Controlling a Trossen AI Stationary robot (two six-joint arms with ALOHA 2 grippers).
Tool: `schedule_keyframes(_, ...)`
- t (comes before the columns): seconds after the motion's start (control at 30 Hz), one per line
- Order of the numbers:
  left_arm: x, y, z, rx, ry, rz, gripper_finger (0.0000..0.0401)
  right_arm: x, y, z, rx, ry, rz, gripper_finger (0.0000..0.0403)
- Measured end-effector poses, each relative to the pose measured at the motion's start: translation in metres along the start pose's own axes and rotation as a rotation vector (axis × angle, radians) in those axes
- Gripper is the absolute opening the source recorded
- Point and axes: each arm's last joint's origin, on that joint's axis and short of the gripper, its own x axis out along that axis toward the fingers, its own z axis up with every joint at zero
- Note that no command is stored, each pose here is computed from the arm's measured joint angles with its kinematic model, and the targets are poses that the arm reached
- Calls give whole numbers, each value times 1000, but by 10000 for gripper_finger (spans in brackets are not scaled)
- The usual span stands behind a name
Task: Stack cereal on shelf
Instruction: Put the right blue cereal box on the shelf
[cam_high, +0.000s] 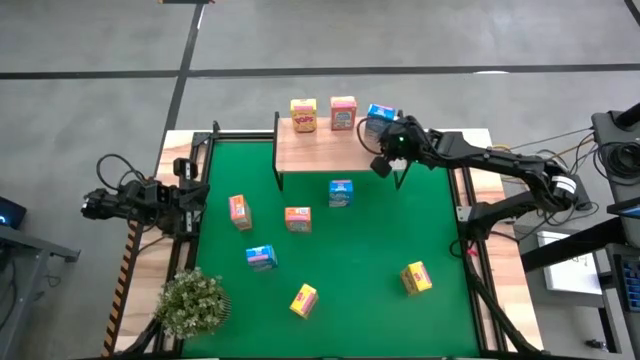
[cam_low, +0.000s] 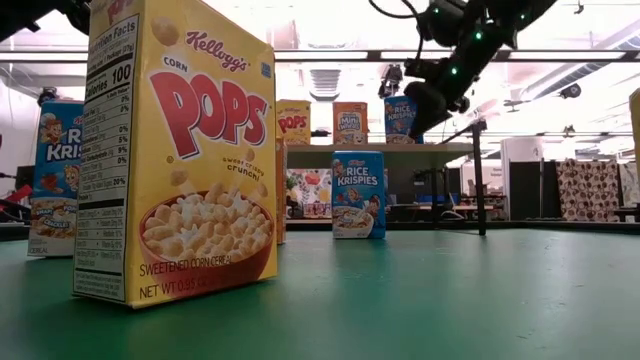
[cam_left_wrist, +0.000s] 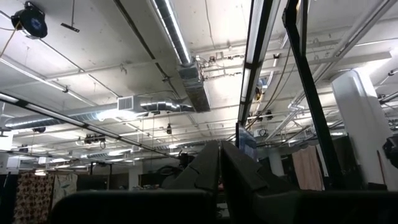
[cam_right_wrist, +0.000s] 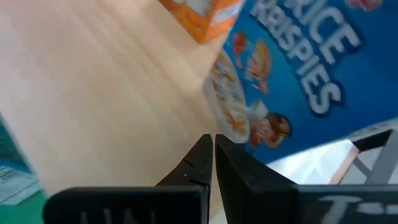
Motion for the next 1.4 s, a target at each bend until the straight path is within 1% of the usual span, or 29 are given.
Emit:
schedule_keyframes(0.17,0,0,0,1,5,-2,0,5,-7,-3,8,8,-70,9)
schedule_keyframes(0.43,0,0,0,2,4,-1,0,5,-16,2,5,-18,-94,9)
schedule_keyframes(0.63,0,0,0,18,4,-1,0,5,-16,3,-3,-26,-87,9)
schedule_keyframes(0.77,0,0,0,19,3,-1,0,6,-14,3,11,-35,-25,9)
schedule_keyframes(0.87,0,0,0,19,3,-1,0,6,-13,3,20,-45,-16,9)
schedule_keyframes(1.17,0,0,0,20,3,-1,0,10,-18,7,16,-92,-44,9)
schedule_keyframes(1.4,0,0,0,20,2,-1,0,30,-19,3,-9,-51,-72,9)
